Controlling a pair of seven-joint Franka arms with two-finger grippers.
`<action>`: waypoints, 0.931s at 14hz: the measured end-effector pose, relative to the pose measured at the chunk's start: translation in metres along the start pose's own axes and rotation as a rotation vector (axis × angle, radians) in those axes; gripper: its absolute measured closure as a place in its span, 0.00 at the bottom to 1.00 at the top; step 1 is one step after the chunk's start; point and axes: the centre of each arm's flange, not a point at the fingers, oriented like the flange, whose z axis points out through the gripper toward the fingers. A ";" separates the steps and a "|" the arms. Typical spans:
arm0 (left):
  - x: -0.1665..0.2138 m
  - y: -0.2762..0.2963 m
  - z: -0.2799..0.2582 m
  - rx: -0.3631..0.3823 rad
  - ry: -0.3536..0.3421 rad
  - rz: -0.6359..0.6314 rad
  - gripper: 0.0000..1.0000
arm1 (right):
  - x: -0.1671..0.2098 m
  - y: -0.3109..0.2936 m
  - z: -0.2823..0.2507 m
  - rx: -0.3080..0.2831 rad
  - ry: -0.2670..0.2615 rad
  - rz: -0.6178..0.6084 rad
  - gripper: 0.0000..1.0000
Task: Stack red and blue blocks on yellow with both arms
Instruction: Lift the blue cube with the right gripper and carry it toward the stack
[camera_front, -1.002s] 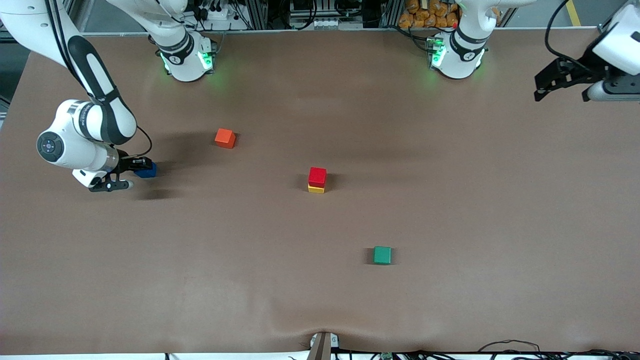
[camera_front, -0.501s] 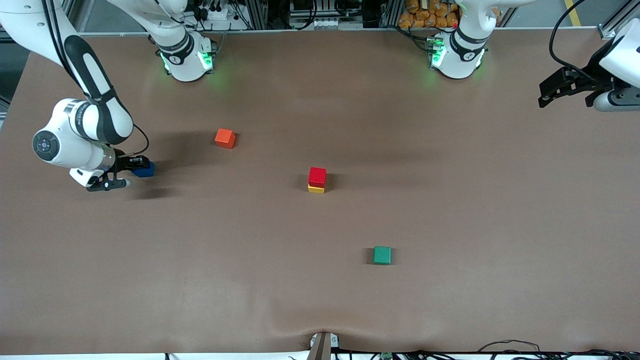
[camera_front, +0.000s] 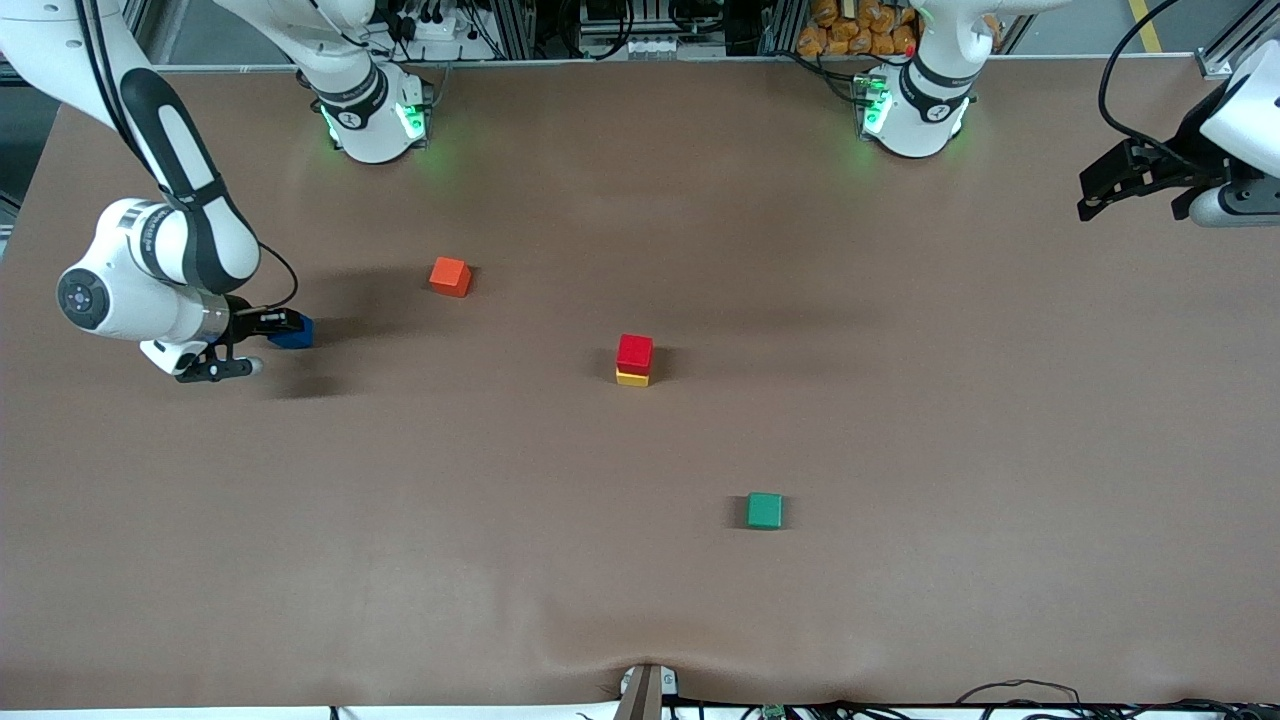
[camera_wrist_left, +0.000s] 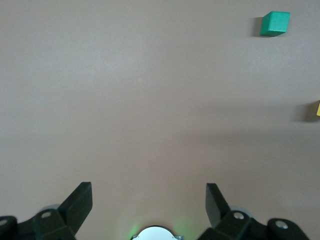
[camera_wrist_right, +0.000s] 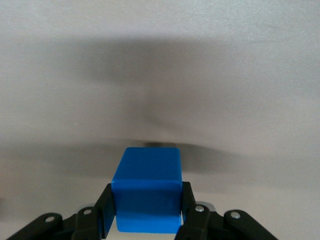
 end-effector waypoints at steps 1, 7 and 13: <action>0.001 0.000 0.001 0.000 -0.002 -0.001 0.00 | 0.002 -0.004 -0.006 0.002 -0.007 -0.008 0.44; -0.002 -0.009 0.000 0.001 -0.015 -0.017 0.00 | 0.020 -0.035 -0.092 0.007 -0.054 -0.069 0.44; -0.005 -0.008 -0.002 0.002 -0.023 -0.014 0.00 | 0.022 -0.067 -0.209 0.008 -0.047 -0.086 0.44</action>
